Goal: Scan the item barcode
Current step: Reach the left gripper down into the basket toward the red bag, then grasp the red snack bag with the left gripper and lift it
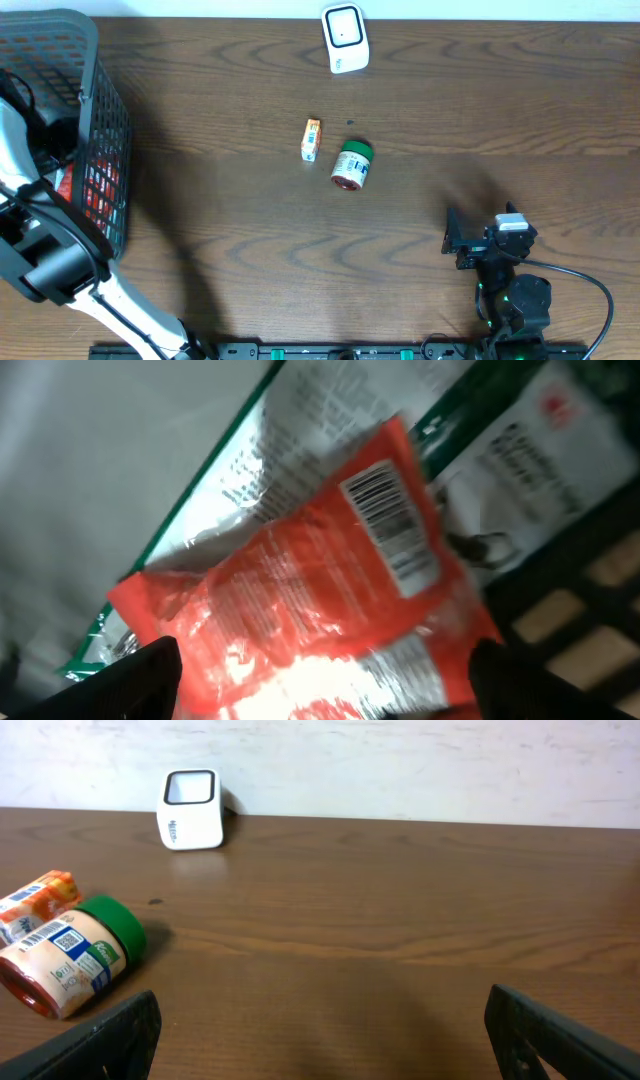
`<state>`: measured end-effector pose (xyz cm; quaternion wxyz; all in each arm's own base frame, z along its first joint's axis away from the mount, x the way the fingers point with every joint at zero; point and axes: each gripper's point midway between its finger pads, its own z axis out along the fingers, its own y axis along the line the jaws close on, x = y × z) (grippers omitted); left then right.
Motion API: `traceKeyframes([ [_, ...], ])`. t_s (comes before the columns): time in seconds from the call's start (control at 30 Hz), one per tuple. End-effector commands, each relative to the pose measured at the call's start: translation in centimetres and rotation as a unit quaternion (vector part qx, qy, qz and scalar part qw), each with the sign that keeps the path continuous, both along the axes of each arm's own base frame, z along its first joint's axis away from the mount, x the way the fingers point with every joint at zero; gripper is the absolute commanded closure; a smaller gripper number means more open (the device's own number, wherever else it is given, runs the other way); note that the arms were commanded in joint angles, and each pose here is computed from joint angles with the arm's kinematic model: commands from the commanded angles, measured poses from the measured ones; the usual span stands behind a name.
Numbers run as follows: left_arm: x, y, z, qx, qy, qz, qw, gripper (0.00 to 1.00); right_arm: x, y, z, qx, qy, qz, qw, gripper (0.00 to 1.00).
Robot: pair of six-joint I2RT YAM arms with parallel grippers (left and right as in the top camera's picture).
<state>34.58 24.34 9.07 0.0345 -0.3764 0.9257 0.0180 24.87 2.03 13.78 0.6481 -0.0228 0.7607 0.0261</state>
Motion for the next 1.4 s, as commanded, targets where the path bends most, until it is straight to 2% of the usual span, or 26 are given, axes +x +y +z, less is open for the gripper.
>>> traceKeyframes([
  [0.0,-1.1,0.6,-1.7,0.002,0.033,-0.002,0.999,0.08,0.0,-0.3,-0.1,0.006,0.002,-0.008,1.0,0.01],
  [0.47,-2.6,-0.3,-4.8,-0.014,0.058,0.007,0.998,0.1,0.0,-0.3,-0.1,0.006,0.002,-0.008,1.0,0.01],
  [0.53,-2.6,-0.3,-4.8,-0.014,0.058,0.012,0.998,0.21,0.0,-0.3,-0.1,0.006,0.002,-0.008,1.0,0.01],
  [0.63,-2.6,-0.3,-4.8,-0.014,0.058,0.011,0.998,0.43,0.0,-0.3,-0.1,0.006,0.002,-0.008,1.0,0.01],
  [0.73,-2.5,-0.3,-4.7,-0.013,0.057,0.012,0.998,0.51,0.0,-0.3,-0.1,0.006,0.002,-0.008,1.0,0.01],
  [0.87,-2.0,0.2,-4.0,-0.006,0.045,0.014,0.999,0.78,0.0,-0.3,-0.1,0.006,0.002,-0.008,1.0,0.01],
  [0.97,-1.3,0.7,-2.6,0.005,0.028,0.021,0.999,0.89,0.0,-0.3,-0.1,0.006,0.002,-0.008,1.0,0.01],
  [1.03,-0.8,1.0,-1.5,0.015,0.014,0.025,0.999,0.93,0.0,-0.3,-0.1,0.006,0.002,-0.008,1.0,0.01],
  [1.37,1.0,2.3,6.7,0.082,-0.088,0.033,0.992,0.93,0.0,-0.3,-0.1,0.006,0.002,-0.008,1.0,0.01],
])
